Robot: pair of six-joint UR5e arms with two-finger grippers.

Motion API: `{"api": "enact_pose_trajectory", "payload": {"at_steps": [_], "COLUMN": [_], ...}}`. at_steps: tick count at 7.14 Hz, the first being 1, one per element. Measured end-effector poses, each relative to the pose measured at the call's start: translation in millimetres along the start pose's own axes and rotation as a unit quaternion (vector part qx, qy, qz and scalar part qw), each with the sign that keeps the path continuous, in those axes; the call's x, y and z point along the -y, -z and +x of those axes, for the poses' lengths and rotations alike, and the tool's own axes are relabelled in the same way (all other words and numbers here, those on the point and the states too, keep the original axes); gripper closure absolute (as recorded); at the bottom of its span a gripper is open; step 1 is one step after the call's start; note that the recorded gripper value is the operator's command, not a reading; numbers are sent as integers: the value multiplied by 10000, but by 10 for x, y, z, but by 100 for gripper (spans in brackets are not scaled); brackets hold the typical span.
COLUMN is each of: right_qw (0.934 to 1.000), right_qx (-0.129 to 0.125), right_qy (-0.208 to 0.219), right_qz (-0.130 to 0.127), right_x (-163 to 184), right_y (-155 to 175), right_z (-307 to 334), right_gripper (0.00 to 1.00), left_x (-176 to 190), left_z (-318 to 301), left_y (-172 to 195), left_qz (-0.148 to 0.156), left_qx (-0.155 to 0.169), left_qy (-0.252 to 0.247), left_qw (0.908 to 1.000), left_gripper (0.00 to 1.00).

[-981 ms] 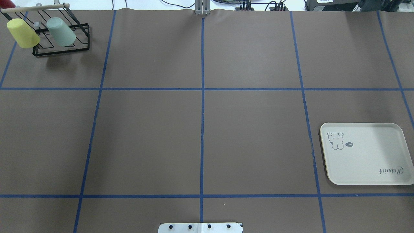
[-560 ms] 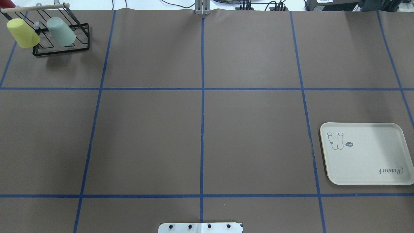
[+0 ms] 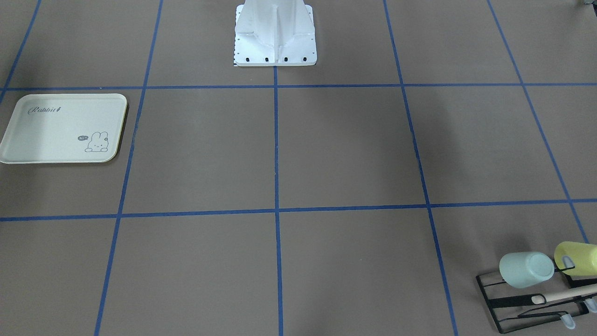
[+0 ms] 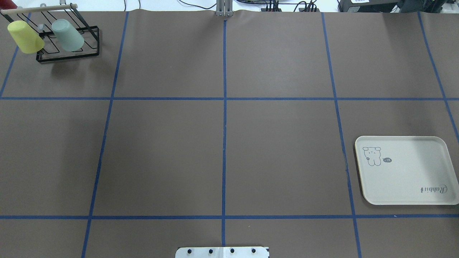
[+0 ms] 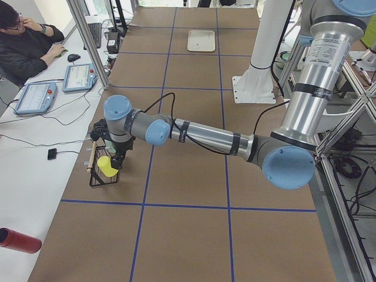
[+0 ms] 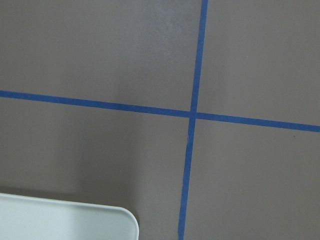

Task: Left arm grabs green cup and hands to right arm on tray

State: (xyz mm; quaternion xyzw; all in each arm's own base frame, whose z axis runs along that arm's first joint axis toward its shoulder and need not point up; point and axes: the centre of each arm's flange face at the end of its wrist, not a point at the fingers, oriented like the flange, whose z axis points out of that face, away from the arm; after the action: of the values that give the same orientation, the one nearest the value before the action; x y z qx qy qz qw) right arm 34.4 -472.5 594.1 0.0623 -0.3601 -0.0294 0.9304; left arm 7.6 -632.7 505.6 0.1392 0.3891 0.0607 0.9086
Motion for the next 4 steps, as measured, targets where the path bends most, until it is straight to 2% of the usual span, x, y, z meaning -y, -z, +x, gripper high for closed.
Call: {"api": "enact_pose_trajectory", "payload": {"at_steps": [2, 4], "right_qw": [10000, 10000], "right_qx": [-2, -2], "right_qy": [9, 12], "right_qz": [-22, -40], "right_x": [0, -1], "right_y": [-25, -47], "right_z": [-5, 0], "right_gripper": [0, 0], "left_x": [415, 945], "left_z": [503, 744], "left_y": [-171, -471], "left_qz": [-2, -230], "left_qx": [-136, -162], "left_qy": [264, 413], "left_qw": [9996, 9987], "left_gripper": [0, 0]}}
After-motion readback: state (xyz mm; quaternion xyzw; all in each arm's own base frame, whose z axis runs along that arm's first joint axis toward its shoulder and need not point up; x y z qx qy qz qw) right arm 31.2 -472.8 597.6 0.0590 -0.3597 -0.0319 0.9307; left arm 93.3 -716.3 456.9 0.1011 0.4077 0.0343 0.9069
